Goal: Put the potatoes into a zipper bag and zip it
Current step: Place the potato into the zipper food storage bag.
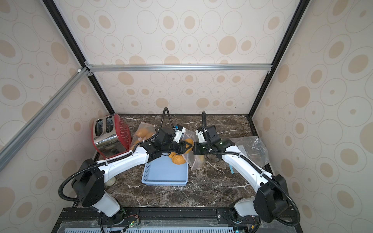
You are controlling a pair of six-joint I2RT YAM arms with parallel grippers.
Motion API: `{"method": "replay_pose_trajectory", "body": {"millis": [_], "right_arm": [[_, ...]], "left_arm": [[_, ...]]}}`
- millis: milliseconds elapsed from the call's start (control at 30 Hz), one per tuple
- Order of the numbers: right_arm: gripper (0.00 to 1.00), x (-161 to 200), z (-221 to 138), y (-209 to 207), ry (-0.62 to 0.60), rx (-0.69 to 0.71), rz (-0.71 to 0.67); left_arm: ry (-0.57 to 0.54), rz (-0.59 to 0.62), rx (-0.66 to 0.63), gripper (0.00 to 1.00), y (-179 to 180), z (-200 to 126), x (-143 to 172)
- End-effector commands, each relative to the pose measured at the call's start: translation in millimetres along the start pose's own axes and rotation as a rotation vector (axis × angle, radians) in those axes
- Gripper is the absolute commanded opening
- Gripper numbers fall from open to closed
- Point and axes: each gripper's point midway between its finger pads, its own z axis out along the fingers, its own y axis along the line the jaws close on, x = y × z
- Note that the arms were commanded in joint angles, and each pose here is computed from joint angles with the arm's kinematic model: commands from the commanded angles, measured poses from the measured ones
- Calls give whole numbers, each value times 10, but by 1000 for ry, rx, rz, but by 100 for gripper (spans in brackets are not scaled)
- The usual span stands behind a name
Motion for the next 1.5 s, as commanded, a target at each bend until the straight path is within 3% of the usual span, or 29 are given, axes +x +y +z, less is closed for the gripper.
{"method": "replay_pose_trajectory", "body": {"millis": [0, 333, 533, 800, 1067, 1267, 1467], "right_arm": [[0, 18, -70, 74, -6, -31, -2], [0, 1, -57, 81, -7, -33, 6], [0, -35, -89, 119, -4, -37, 15], [0, -135, -241, 119, -53, -18, 35], [0, -196, -471, 110, -89, 27, 31], [0, -155, -322, -15, -95, 57, 24], [0, -50, -127, -202, -71, 112, 13]], "left_arm": [[25, -28, -56, 42, 75, 38, -57], [28, -2, 12, 67, -133, -10, -220], [4, 60, 27, 71, -290, -218, -422], [-127, 137, 23, 75, -415, -843, -619], [-100, 126, -148, 81, 210, -1020, -197], [22, 112, -180, 83, 543, -708, 300], [101, 75, -257, 83, 836, -417, 469]]}}
